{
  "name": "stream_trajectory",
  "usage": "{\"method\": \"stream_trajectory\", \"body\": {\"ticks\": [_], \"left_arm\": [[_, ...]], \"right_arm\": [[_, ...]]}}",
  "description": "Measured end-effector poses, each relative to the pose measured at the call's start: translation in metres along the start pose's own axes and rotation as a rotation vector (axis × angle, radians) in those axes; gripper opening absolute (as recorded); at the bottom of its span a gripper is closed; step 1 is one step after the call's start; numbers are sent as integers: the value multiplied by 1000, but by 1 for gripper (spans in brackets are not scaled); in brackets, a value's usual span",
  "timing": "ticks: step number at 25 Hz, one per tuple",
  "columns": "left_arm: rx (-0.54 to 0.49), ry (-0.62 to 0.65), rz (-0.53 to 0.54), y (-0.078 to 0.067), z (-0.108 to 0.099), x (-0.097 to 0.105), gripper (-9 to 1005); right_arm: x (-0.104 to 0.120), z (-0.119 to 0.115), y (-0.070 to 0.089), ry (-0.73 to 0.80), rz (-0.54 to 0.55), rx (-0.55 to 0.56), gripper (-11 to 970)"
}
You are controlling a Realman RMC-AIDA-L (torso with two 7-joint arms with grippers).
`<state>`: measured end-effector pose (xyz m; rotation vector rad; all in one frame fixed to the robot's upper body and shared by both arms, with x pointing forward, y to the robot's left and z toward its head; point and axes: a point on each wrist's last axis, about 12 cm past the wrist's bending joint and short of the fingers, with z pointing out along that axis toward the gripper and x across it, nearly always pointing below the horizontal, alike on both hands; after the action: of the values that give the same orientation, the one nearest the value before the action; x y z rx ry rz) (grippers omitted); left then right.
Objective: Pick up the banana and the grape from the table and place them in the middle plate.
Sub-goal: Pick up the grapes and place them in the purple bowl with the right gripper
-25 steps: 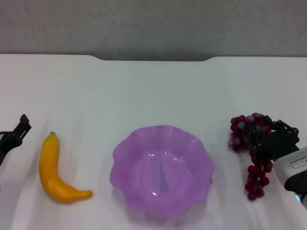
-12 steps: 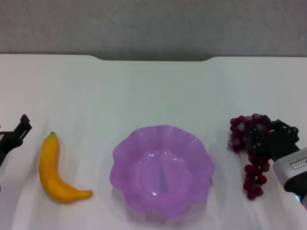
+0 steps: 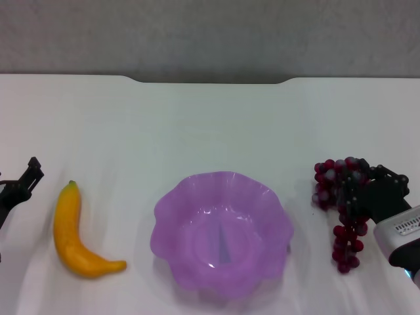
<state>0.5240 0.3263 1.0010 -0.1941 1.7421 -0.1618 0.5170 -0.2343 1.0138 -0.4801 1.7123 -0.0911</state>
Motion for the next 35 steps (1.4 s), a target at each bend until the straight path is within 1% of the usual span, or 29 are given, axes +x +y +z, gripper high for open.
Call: {"method": "stream_trajectory", "body": {"ticks": [12, 21, 30, 35], "left_arm": [[3, 0, 2, -1, 1, 0, 891], [8, -1, 4, -2, 1, -1, 891], [1, 0, 1, 0, 0, 0, 890], [-3, 1, 1, 1, -1, 0, 890]], "right_arm": [[0, -1, 0, -6, -3, 2, 265], [0, -8, -1, -51, -14, 28, 254], [-3, -16, -7, -126, -17, 86, 248], [-13, -17, -9, -186, -20, 105, 247]]}}
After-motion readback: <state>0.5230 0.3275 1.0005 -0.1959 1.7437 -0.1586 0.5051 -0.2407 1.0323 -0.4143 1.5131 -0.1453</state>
